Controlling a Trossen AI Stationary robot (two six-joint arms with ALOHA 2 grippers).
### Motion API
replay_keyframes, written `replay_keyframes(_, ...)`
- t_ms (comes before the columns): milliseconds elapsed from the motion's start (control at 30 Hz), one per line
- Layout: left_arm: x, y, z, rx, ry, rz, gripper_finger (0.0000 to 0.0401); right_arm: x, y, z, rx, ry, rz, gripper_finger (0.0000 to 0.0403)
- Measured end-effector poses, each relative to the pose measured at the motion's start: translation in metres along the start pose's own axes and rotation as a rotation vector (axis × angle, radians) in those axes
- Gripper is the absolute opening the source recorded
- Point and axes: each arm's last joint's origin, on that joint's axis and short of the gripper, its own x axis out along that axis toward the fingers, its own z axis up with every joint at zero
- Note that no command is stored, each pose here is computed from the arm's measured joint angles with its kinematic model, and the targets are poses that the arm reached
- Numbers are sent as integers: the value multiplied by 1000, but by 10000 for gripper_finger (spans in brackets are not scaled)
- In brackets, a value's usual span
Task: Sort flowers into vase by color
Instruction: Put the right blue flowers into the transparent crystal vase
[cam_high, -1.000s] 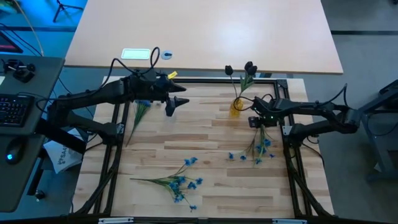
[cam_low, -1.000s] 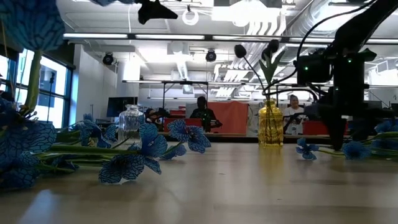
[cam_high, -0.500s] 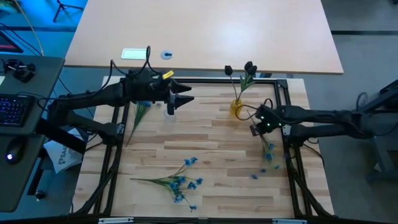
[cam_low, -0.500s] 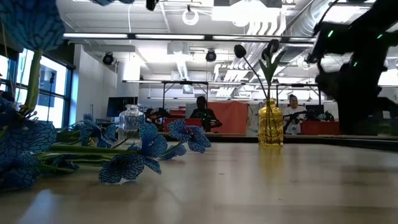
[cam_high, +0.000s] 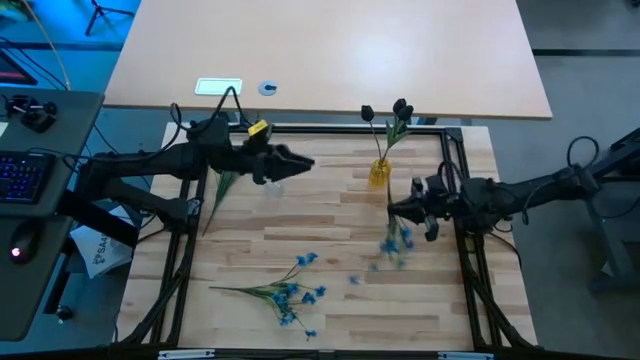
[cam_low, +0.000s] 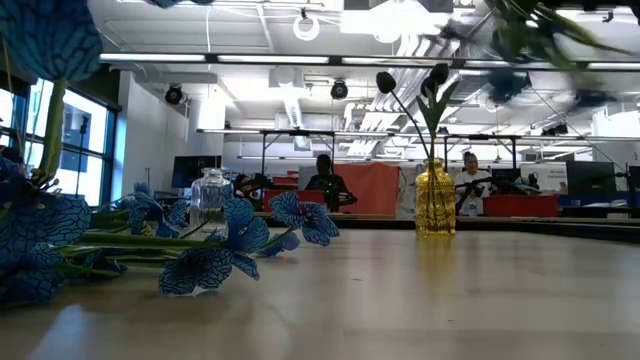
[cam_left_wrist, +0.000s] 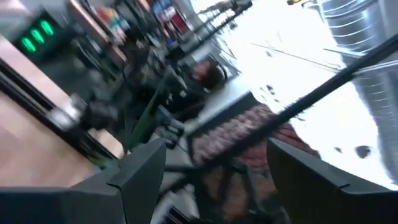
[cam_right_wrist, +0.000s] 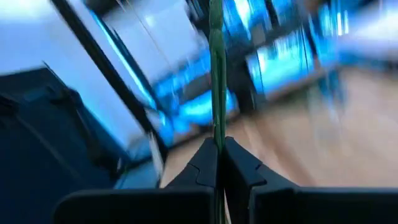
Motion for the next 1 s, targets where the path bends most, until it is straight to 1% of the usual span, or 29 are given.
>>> replay_keyframes(33, 0, -1, -1, -22, 10, -8, 266, 4, 3, 2, -46, -28, 0, 1)
replay_keyframes(100, 0, -3, -3, -32, 17, -15, 266, 16, 11, 10, -133, -27, -21, 1)
replay_keyframes(200, -1, -3, -5, -9, 35, -3, 266, 41, 23, 25, -293, 49, -50, 1)
replay_keyframes(267, -5, 0, -8, 3, 73, 47, 266, 61, 32, 35, -436, 116, -63, 0)
replay_keyframes(333, -11, 4, -12, 33, 123, 116, 266, 81, 38, 44, -579, 186, -88, 0)
replay_keyframes(367, -16, 6, -14, 48, 156, 163, 266, 90, 40, 49, -632, 218, -103, 0)
replay_keyframes(400, -22, 8, -17, 65, 184, 208, 266, 98, 41, 54, -668, 249, -127, 0)
replay_keyframes(500, -42, 8, -22, 151, 244, 326, 266, 121, 40, 71, -702, 305, -191, 0)
replay_keyframes(600, -65, 0, -23, 318, 241, 396, 266, 144, 35, 81, -751, 340, -192, 0)
replay_keyframes(667, -78, -6, -23, 419, 218, 428, 266, 160, 33, 87, -808, 344, -184, 0)
replay_keyframes(733, -89, -13, -22, 484, 186, 432, 266, 178, 31, 92, -889, 347, -181, 0)
replay_keyframes(833, -104, -21, -19, 526, 153, 402, 266, 206, 30, 98, -1003, 345, -178, 0)
replay_keyframes(900, -113, -21, -20, 540, 147, 391, 266, 225, 28, 103, -1046, 341, -183, 0)
replay_keyframes(1000, -123, -13, -28, 543, 162, 375, 266, 248, 25, 109, -1086, 365, -209, 0)
